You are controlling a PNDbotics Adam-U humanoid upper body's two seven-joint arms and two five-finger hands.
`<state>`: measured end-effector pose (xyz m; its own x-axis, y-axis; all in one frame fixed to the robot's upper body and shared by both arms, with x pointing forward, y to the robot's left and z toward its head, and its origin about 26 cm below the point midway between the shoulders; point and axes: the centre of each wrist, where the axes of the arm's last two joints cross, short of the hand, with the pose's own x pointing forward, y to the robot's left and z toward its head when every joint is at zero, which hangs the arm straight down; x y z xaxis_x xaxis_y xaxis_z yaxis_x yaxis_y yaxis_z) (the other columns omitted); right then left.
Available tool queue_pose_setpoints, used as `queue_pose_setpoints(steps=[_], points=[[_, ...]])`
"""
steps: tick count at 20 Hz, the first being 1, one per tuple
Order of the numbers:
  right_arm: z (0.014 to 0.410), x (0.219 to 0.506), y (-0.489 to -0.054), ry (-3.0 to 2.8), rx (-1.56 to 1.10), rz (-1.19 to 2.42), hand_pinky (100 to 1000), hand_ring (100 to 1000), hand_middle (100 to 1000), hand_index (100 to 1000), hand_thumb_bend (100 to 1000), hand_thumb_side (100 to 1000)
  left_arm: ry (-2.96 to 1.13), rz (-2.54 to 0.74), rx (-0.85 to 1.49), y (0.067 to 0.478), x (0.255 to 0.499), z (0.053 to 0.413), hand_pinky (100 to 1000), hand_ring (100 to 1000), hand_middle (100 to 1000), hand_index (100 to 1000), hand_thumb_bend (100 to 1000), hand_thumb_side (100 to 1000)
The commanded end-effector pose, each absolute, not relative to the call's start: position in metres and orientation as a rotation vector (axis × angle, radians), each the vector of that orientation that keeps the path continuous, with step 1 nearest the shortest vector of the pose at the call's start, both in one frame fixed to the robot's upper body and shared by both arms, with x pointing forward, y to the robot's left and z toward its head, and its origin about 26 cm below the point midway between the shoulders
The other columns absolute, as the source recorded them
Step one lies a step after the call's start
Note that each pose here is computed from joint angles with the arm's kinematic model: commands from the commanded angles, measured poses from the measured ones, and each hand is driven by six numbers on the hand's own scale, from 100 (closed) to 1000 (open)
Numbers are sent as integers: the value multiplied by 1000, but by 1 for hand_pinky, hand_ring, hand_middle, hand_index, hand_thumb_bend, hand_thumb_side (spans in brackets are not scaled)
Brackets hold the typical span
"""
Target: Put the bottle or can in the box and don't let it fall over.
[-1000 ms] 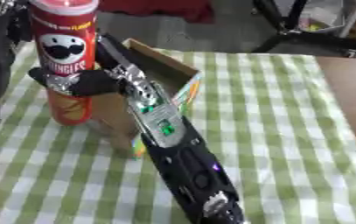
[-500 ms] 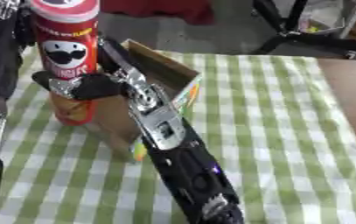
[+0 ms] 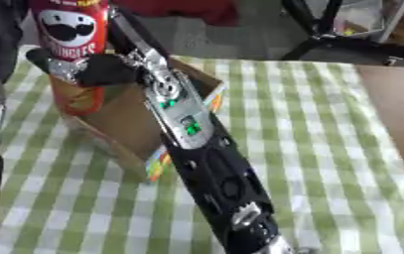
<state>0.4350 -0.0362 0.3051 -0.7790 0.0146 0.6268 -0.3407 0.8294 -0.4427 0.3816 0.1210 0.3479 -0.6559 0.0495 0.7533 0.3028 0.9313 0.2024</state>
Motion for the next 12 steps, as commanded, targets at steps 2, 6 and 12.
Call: queue_pose_setpoints(steps=[2,6,12], points=[[324,429,-30,-2414,258,735,966,519,634,518,156,100,-2299,-425,-297,108,375,359,992,932,366,1000,100,726],[328,431,-36,-2419,240,732,965,519,634,514,180,100,-2294,-430,-311,104,375,359,994,933,366,1000,100,728],[324,437,-45,-2391,221,764,982,637,702,565,100,100,-2263,-461,-319,100,379,354,1000,959,440,1000,100,761]])
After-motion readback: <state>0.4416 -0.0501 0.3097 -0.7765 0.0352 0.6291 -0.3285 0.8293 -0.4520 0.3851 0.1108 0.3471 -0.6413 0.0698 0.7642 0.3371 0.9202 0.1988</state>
